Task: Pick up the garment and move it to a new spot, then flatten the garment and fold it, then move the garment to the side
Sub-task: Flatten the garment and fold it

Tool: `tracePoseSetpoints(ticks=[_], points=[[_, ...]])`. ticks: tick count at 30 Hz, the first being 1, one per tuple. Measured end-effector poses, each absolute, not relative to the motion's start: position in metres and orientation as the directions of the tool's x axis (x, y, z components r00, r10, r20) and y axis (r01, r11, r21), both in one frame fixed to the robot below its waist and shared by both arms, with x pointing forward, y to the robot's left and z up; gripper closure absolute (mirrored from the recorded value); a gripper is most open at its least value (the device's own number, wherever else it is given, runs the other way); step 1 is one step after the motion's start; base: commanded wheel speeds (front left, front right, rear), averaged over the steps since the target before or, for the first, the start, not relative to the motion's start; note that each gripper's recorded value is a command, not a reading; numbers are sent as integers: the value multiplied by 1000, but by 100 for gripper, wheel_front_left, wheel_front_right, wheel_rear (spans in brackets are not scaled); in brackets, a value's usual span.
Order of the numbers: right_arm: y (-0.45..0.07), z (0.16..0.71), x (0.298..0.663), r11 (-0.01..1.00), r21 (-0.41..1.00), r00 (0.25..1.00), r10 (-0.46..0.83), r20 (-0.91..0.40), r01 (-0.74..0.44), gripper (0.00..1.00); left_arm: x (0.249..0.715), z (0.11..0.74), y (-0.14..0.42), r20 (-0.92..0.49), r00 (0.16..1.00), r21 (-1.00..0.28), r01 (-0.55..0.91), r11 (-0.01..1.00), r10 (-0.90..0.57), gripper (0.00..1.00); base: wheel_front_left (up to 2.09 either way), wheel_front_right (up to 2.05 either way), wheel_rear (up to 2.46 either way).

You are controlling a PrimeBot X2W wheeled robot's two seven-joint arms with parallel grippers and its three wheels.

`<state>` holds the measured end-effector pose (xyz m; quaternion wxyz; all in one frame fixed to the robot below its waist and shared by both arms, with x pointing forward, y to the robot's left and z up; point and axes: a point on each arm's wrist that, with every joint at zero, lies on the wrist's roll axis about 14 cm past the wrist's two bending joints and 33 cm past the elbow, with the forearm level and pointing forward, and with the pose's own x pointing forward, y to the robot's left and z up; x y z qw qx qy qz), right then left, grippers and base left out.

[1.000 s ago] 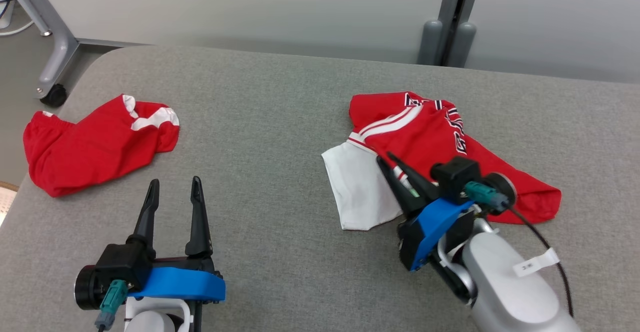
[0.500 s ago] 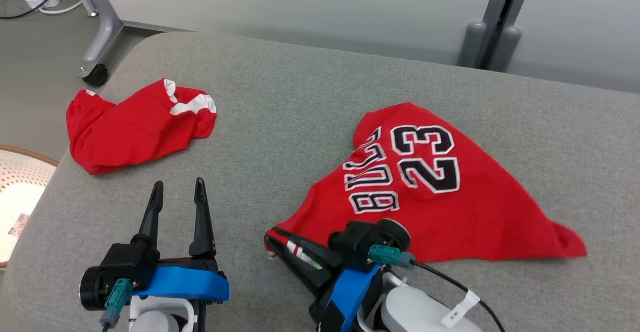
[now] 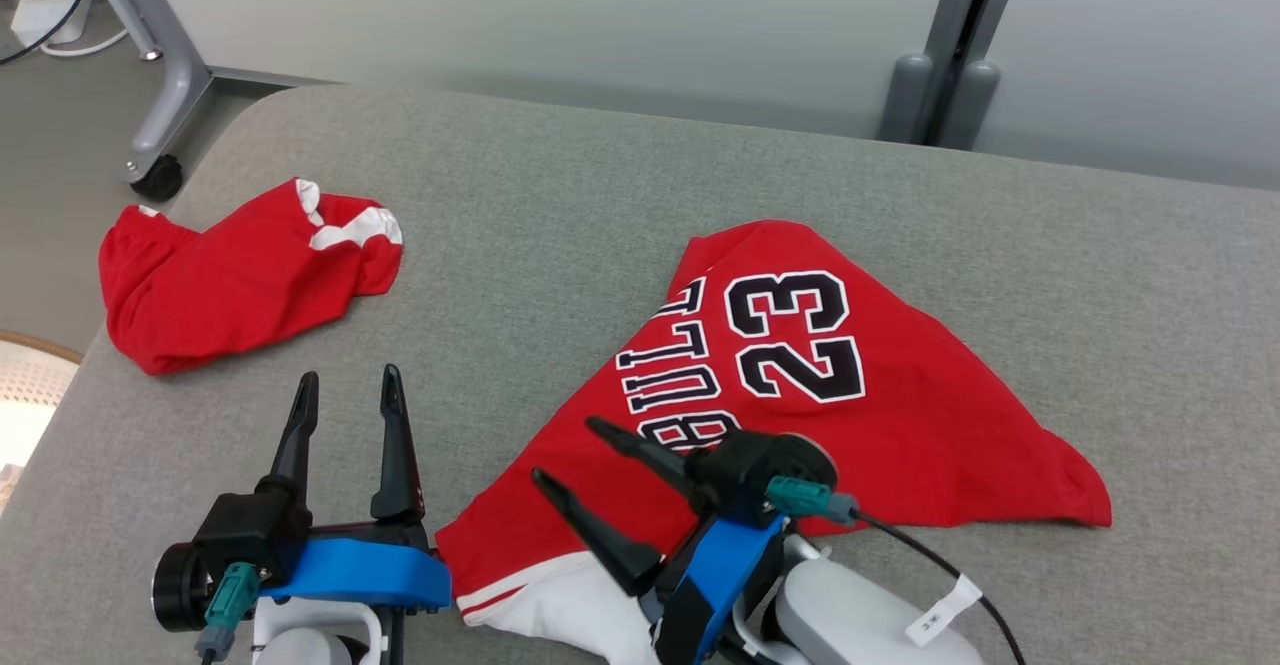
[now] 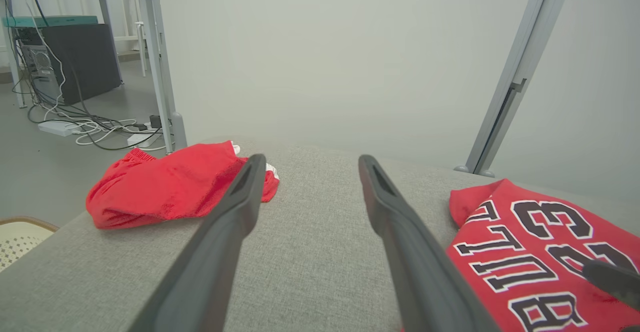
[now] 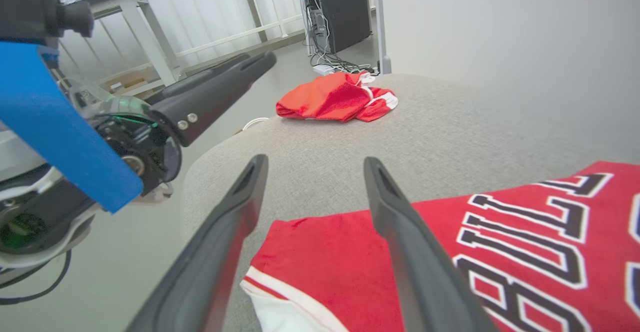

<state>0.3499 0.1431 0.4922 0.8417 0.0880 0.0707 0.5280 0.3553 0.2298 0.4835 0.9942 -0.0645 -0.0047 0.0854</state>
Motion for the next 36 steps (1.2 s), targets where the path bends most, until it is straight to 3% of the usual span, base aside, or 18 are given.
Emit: tracePoseSetpoints(ticks=[5,10,16,23,36], points=[[100,499,395,590,191,601,799,2,-784,0,360,485,221,7,990,-126,-137,983,139,0,0,0,0],[27,500,439,767,143,776,631,8,-626,0,366,486,210,13,995,-121,-97,988,99,0,0,0,0],[-70,501,472,902,54,903,430,-1,-429,0,374,485,202,11,997,-121,-72,990,74,0,0,0,0],[-130,479,471,955,12,951,295,-94,-295,0,376,481,201,2,998,-120,-68,990,68,0,0,0,0],[-154,396,422,979,69,912,206,-355,-194,0,379,476,203,-12,997,-119,-76,990,75,0,0,0,0]])
